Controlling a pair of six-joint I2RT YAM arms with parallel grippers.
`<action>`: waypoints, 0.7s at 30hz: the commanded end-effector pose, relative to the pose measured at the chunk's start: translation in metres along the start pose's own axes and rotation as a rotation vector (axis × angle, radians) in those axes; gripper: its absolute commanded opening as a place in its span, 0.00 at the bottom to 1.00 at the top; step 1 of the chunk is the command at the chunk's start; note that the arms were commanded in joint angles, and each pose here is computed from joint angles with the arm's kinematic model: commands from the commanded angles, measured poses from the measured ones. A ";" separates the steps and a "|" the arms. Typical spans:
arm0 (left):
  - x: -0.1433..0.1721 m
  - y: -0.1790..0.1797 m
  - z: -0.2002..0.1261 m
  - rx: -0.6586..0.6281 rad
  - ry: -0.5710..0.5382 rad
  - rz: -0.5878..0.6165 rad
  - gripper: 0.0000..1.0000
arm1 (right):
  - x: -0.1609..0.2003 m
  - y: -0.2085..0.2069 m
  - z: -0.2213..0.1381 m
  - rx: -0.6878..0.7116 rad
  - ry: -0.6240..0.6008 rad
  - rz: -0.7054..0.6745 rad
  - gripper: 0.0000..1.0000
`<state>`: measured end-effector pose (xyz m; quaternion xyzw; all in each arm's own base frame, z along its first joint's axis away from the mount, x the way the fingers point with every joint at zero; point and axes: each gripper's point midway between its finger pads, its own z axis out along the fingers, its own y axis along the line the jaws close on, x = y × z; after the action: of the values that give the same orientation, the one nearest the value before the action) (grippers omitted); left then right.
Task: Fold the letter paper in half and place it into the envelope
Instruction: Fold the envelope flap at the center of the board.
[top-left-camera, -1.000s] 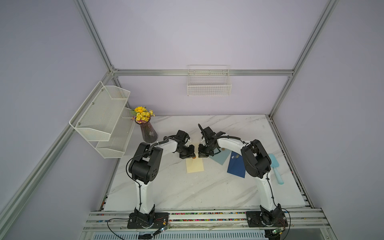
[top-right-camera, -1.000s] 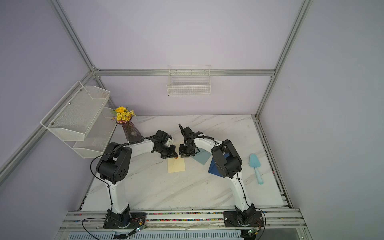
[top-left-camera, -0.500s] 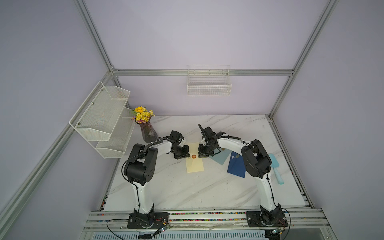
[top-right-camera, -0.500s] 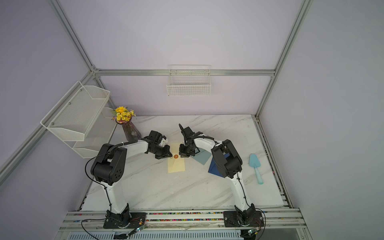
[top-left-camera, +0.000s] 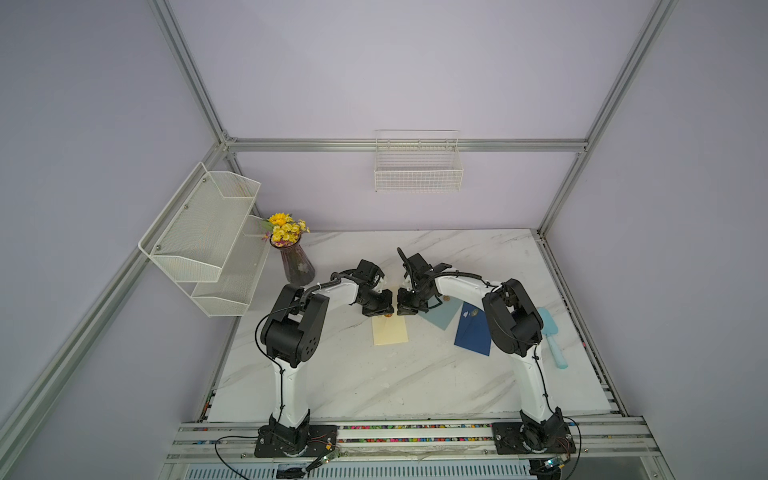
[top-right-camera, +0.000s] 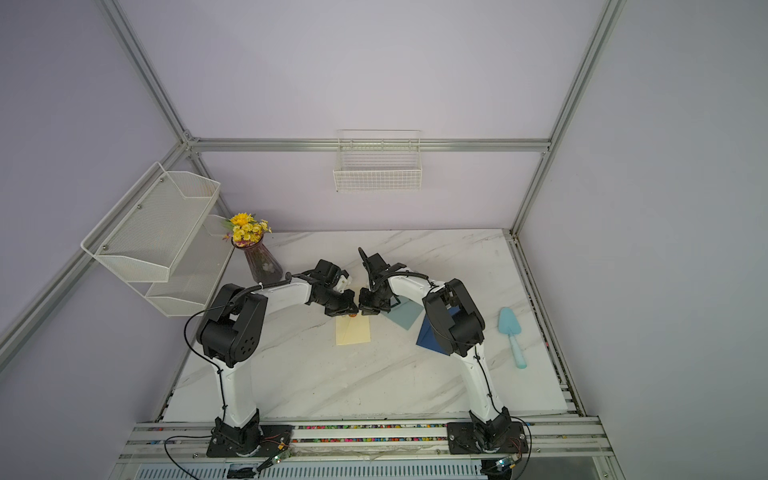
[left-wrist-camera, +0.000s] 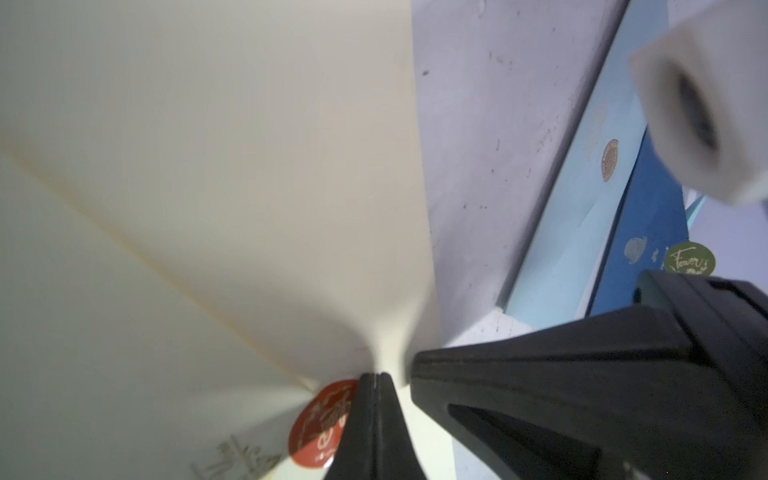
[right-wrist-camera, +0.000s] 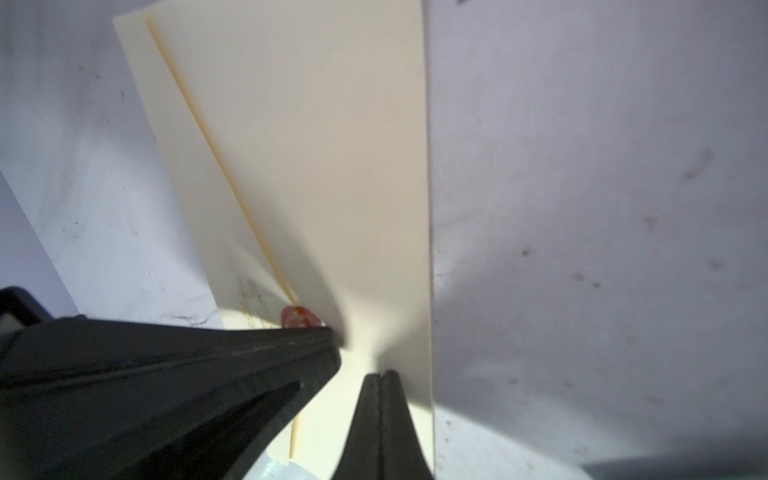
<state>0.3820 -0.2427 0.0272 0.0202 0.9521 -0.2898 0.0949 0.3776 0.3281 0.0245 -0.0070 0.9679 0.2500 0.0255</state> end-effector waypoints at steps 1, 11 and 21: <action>0.018 0.018 0.010 -0.055 0.056 -0.026 0.00 | 0.021 -0.046 0.025 0.145 0.085 0.070 0.00; 0.027 0.048 -0.018 -0.084 0.034 -0.046 0.00 | 0.020 -0.051 0.028 0.145 0.090 0.087 0.00; 0.032 0.038 -0.010 -0.073 0.055 -0.033 0.00 | 0.020 -0.050 0.028 0.138 0.093 0.090 0.00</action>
<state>0.3689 -0.2080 0.0255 0.0020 0.9532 -0.2878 0.0928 0.3779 0.3278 0.0241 -0.0021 0.9659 0.2584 0.0171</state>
